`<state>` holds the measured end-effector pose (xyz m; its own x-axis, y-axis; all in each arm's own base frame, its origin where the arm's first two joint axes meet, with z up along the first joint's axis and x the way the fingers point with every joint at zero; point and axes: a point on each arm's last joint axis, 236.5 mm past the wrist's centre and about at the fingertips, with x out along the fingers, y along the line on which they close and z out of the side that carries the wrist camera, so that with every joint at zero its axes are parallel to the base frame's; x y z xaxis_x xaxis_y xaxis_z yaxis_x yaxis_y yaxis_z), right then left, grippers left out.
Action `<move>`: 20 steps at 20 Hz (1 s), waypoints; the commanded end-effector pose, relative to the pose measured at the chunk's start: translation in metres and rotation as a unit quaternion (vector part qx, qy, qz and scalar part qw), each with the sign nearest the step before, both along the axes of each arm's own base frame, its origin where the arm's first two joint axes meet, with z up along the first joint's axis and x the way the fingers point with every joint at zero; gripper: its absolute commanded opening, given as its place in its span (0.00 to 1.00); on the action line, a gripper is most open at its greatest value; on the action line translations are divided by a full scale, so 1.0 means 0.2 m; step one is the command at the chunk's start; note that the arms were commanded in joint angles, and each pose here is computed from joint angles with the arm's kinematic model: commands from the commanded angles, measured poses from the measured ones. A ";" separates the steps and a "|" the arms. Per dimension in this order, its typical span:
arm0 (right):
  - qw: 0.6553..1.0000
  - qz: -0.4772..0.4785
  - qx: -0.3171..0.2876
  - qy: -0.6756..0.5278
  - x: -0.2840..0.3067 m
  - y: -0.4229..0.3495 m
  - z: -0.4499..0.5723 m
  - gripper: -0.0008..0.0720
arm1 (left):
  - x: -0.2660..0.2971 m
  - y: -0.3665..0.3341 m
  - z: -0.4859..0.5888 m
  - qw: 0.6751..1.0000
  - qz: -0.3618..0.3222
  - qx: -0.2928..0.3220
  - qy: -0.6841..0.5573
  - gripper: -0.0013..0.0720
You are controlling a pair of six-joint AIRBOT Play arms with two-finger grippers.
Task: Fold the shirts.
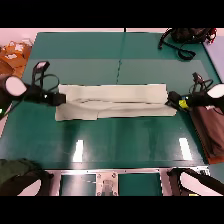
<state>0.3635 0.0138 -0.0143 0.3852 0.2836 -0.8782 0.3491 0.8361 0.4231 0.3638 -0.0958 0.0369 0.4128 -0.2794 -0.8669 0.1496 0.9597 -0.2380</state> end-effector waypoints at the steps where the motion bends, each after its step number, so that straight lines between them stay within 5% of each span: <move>1: 1.000 -0.003 0.002 -0.026 0.27 0.00 -0.01 0.03 | 0.29 -0.01 -0.01 1.000 0.004 0.008 -0.028 0.05; 10: 0.999 -0.029 0.023 -0.025 0.72 -0.03 -0.31 0.05 | 0.72 -0.04 -0.24 0.999 0.017 0.007 -0.033 0.05; 11: 0.998 -0.037 0.021 -0.037 0.78 -0.05 -0.31 0.21 | 0.78 -0.03 -0.22 0.998 0.025 0.006 -0.058 0.06; 12: 0.998 -0.040 0.018 -0.047 0.83 -0.07 -0.31 0.47 | 0.83 -0.03 -0.18 0.996 0.032 0.004 -0.087 0.31; 13: 0.997 -0.042 0.016 -0.058 0.87 -0.10 -0.27 0.67 | 0.89 -0.02 -0.13 0.993 0.040 0.002 -0.114 0.84; 14: 0.997 -0.044 0.013 -0.069 0.90 -0.14 -0.22 0.68 | 0.93 0.01 -0.08 0.990 0.051 -0.002 -0.130 0.96; 20: 0.999 0.031 0.028 0.017 0.63 -0.39 -0.16 0.68 | 0.85 0.24 -0.08 0.994 0.096 -0.008 -0.060 0.96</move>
